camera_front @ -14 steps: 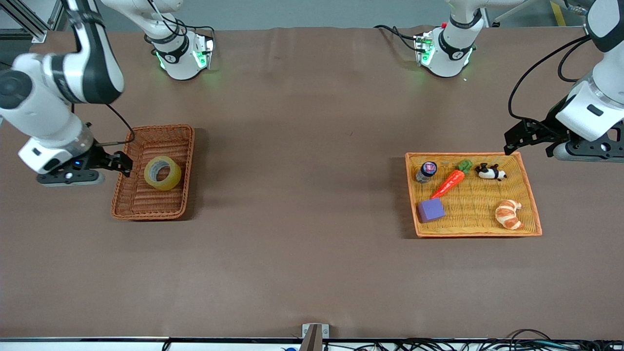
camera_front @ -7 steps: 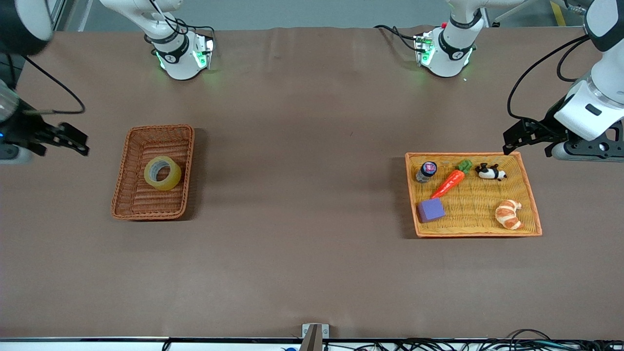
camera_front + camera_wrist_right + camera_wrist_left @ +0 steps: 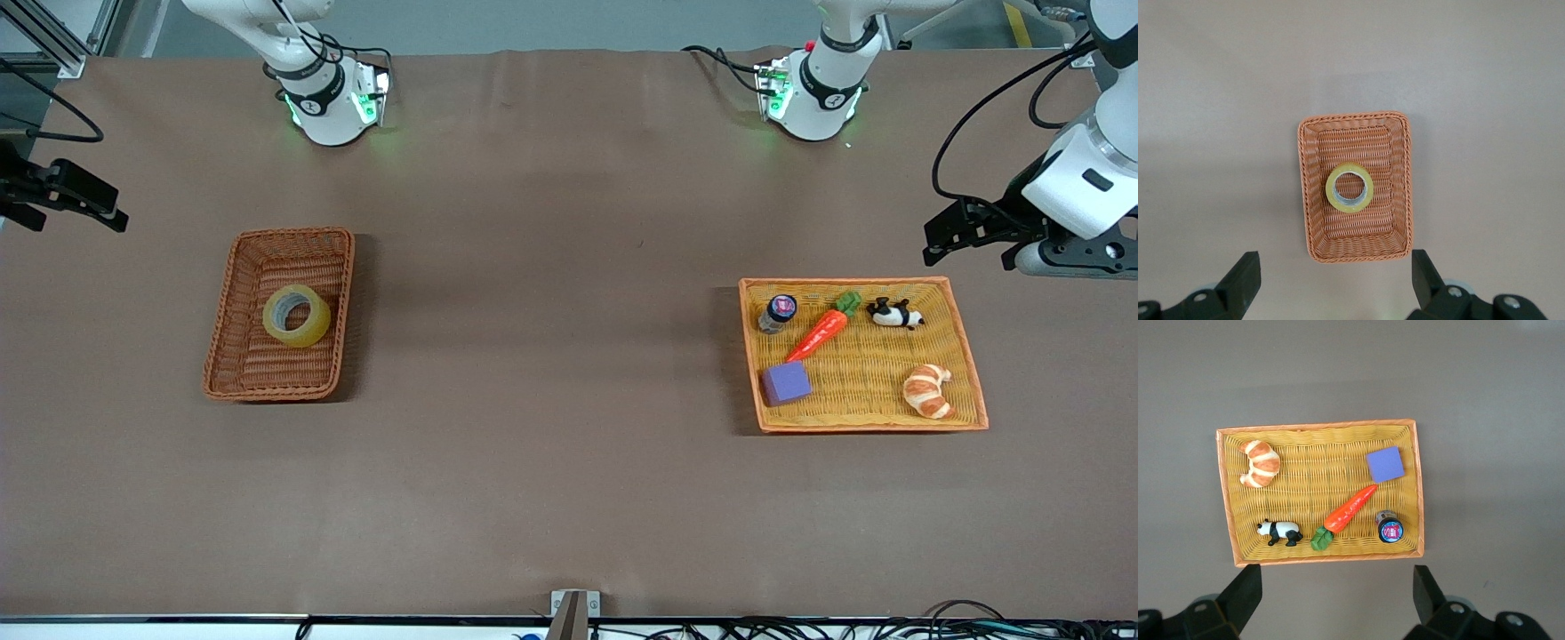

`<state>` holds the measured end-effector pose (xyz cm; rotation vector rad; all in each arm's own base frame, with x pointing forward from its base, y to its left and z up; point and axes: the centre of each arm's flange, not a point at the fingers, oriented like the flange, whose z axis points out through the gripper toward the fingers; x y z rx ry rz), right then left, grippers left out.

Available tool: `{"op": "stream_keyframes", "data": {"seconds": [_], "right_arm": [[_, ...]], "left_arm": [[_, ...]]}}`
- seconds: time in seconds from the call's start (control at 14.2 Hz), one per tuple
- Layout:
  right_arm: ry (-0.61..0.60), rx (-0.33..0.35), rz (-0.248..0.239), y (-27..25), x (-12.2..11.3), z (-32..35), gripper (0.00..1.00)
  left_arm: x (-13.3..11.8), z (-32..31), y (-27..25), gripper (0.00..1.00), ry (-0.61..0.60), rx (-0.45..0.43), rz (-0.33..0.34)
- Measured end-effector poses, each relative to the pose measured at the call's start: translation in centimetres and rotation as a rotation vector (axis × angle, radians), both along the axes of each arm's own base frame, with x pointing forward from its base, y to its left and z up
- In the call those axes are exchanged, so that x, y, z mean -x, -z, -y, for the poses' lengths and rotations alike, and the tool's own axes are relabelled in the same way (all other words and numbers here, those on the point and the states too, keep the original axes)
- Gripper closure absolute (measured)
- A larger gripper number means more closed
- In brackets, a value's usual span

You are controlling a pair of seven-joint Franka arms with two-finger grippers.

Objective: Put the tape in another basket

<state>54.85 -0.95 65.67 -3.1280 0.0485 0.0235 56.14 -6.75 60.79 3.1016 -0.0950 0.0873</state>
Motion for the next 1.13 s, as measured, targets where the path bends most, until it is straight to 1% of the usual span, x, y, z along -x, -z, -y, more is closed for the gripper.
{"op": "stream_keyframes", "data": {"seconds": [0.35, 0.49, 0.63, 0.85, 1.13], "right_arm": [[0.008, 0.000, -0.012, 1.0, -0.7, 0.4, 0.00], [0.010, 0.000, -0.011, 1.0, -0.7, 0.6, 0.00], [0.002, 0.000, -0.007, 1.0, -0.7, 0.6, 0.00], [-0.008, 0.000, -0.003, 0.9, -0.8, 0.6, 0.00], [-0.009, 0.000, 0.001, 0.9, -0.8, 0.6, 0.00]], "left_arm": [[0.0, -0.2, -0.1, 0.00, -0.003, 0.000, -0.003], [0.1, -0.5, -0.7, 0.00, -0.006, 0.000, -0.001], [0.1, -1.6, -1.2, 0.00, 0.020, -0.003, -0.003], [0.4, -4.0, -1.4, 0.00, 0.027, -0.007, -0.027], [0.7, -3.7, -1.7, 0.00, 0.032, -0.007, -0.029]]}}
